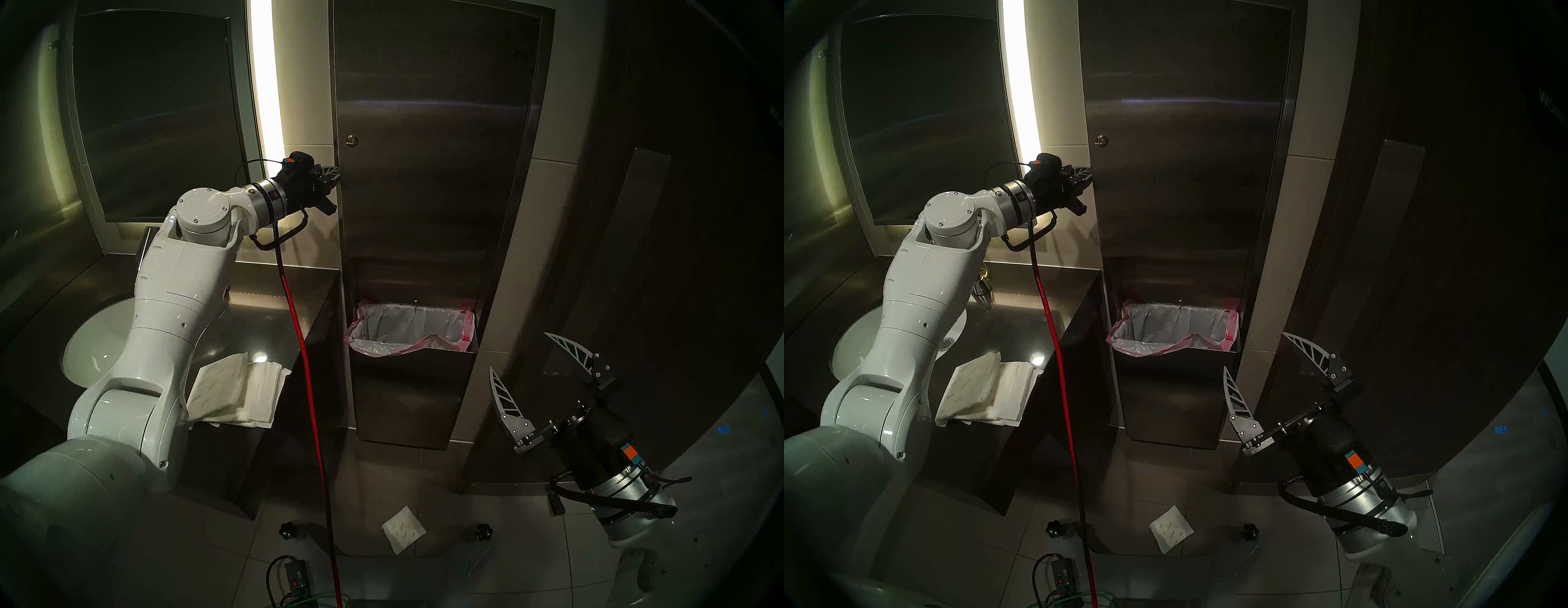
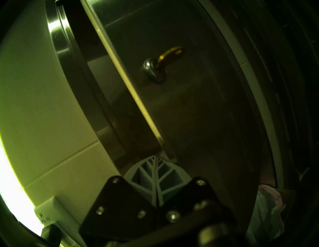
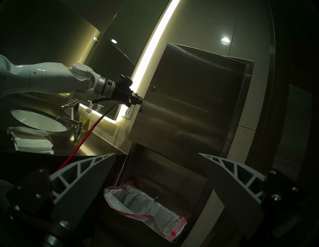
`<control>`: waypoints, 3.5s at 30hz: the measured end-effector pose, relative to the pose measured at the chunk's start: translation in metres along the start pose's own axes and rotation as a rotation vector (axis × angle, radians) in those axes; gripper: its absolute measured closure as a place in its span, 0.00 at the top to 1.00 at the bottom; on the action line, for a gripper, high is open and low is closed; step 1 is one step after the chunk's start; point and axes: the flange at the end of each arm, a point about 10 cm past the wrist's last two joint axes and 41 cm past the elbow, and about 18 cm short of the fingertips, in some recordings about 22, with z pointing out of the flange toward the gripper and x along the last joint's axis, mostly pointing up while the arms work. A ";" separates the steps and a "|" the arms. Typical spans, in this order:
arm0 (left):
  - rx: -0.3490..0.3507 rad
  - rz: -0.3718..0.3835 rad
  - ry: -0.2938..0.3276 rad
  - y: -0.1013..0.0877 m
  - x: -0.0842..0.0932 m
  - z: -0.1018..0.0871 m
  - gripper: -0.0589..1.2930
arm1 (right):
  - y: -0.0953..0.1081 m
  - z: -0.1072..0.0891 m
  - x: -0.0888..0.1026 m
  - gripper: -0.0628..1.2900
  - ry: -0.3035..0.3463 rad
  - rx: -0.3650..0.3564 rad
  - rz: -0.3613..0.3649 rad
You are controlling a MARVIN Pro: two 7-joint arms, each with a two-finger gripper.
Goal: Twist key and open towel dispenser
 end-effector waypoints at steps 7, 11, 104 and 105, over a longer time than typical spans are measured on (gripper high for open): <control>-0.140 0.018 0.063 0.014 0.020 -0.010 0.03 | 0.000 0.000 0.000 0.97 0.002 0.000 -0.001; -0.238 0.019 0.104 0.027 0.032 -0.016 0.03 | 0.000 0.000 0.000 0.97 0.002 0.000 -0.002; 0.582 -0.341 -0.222 0.092 -0.011 -0.121 0.03 | 0.001 0.001 0.000 0.97 0.005 0.002 -0.003; 0.592 -0.339 -0.229 0.095 -0.010 -0.122 0.03 | 0.001 0.001 0.000 0.97 0.004 0.002 -0.003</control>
